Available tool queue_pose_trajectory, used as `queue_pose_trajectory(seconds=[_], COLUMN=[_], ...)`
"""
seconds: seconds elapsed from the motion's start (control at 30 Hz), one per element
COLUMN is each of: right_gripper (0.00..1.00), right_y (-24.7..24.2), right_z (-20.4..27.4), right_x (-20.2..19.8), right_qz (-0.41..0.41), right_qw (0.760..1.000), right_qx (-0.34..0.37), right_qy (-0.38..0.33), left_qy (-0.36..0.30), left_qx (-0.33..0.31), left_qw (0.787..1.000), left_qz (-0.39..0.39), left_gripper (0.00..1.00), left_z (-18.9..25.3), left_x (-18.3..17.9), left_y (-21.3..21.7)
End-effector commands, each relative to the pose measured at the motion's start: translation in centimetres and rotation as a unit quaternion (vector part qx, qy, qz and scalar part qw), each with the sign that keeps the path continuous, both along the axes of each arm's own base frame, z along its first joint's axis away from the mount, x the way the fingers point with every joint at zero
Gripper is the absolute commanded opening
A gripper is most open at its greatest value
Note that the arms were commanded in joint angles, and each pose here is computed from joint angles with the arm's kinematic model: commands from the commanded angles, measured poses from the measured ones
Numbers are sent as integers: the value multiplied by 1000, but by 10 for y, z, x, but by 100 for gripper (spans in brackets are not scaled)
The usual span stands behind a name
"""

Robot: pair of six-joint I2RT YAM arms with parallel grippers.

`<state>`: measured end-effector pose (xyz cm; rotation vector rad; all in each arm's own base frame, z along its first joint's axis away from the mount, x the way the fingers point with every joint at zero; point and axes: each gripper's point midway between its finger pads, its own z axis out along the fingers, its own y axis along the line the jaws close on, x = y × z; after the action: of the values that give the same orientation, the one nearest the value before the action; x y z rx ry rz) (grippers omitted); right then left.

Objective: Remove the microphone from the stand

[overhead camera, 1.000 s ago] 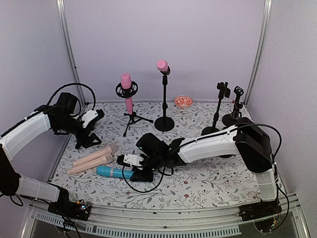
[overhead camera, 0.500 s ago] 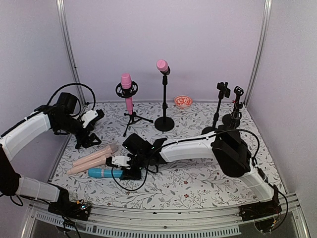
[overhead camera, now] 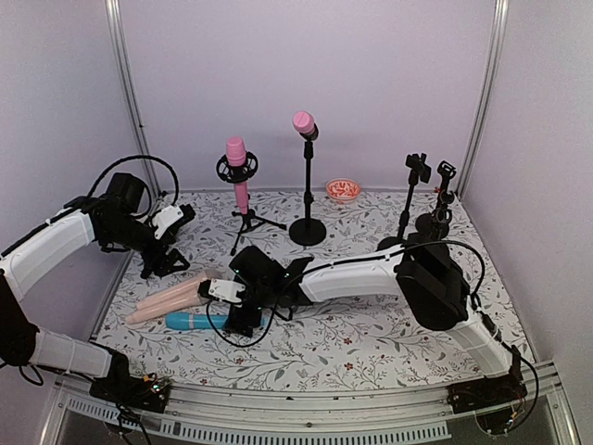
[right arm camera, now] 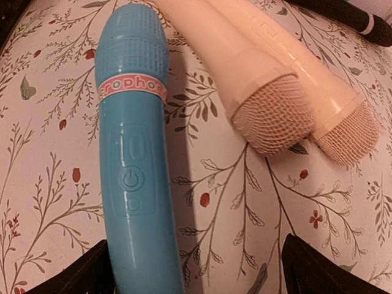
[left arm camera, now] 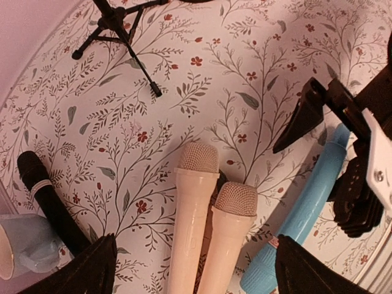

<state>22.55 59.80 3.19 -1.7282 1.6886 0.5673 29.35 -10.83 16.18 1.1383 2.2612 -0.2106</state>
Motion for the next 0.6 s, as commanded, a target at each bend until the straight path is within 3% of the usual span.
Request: queue_pose_trajectory(seconds=[0.0, 0.27, 0.57], right_gripper=[98, 99, 99], right_y=[-13, -97, -163], right_z=[112, 253, 327], right_x=[49, 119, 206], right_qz=[-86, -201, -340], right_qw=[989, 945, 876], right_qx=[112, 253, 296], right_qy=[-33, -51, -175], left_qy=[-15, -19, -25], left_qx=[-9, -13, -15], left_qw=[1000, 1000, 1000], left_qz=[-3, -4, -3], left_gripper=[91, 91, 91], left_z=[11, 13, 17], left_x=[2, 2, 1], left_y=[-4, -5, -5])
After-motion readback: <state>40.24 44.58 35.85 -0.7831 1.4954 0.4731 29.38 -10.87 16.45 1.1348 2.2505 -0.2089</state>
